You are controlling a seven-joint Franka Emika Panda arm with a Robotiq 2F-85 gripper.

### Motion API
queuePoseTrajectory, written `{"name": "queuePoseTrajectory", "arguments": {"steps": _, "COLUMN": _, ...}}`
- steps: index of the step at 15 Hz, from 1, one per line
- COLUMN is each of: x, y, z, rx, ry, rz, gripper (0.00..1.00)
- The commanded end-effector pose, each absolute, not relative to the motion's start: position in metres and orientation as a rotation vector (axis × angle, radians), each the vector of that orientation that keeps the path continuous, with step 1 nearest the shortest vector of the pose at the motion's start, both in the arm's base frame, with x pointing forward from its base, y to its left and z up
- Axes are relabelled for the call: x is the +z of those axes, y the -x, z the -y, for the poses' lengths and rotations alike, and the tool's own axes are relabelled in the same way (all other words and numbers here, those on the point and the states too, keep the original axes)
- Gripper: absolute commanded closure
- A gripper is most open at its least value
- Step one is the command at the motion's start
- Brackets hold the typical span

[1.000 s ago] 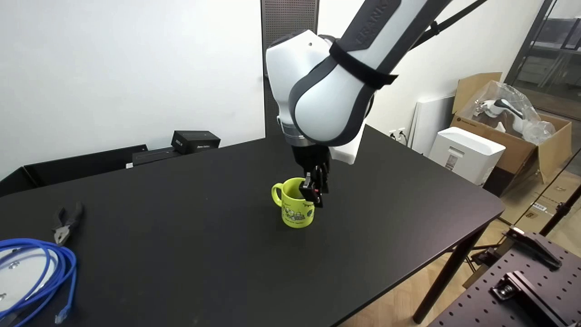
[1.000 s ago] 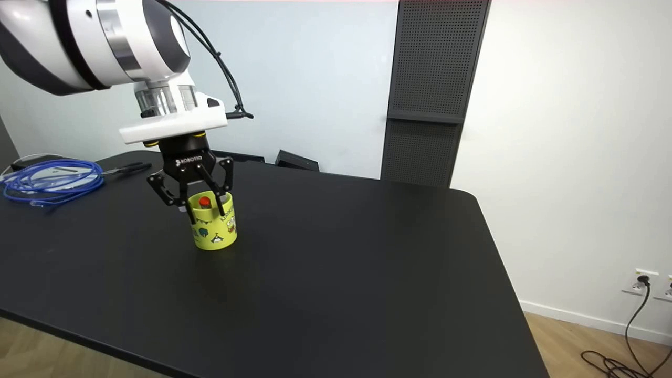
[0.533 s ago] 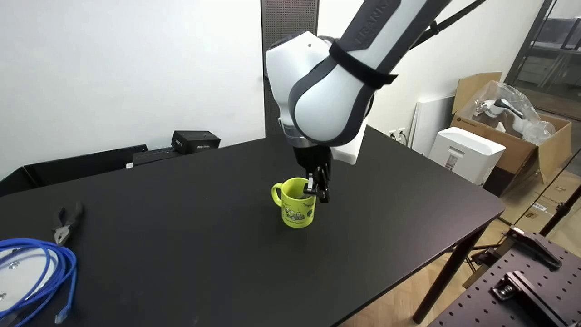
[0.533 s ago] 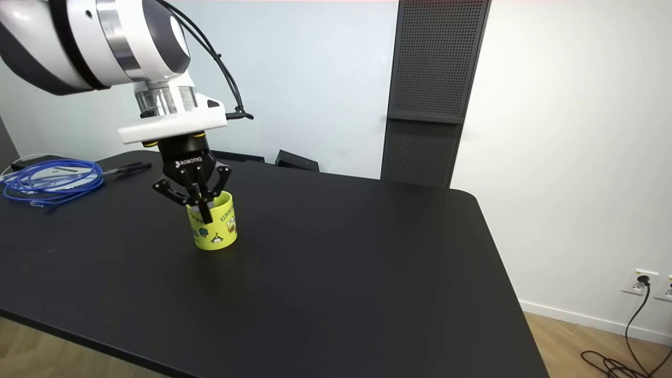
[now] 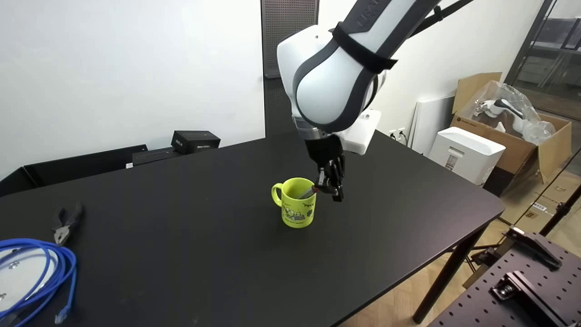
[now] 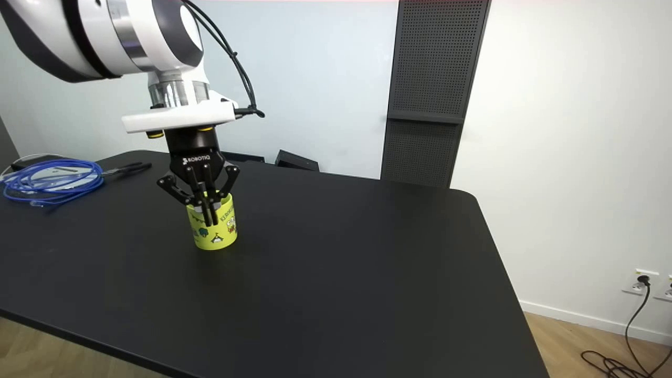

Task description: Put the marker on the table

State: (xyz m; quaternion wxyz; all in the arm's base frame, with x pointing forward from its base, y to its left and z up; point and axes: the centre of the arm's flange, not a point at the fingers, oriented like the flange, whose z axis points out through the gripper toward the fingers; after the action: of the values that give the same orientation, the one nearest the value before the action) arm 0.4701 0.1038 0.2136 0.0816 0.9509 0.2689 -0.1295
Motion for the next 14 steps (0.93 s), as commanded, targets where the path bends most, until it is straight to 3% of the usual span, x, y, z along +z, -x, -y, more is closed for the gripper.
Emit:
{"name": "queuePoseTrajectory", "arguments": {"steps": 1, "x": 0.247, "y": -0.464, "z": -0.086, "rx": -0.410, "ry": -2.866, "rz": -0.730, "gripper": 0.61}}
{"name": "queuePoseTrajectory", "arguments": {"steps": 10, "x": 0.311, "y": -0.475, "z": -0.106, "rx": -0.280, "ry": -2.867, "rz": -0.810, "gripper": 0.00}}
{"name": "queuePoseTrajectory", "arguments": {"steps": 14, "x": 0.304, "y": -0.482, "z": -0.111, "rx": -0.278, "ry": -2.853, "rz": -0.869, "gripper": 0.00}}
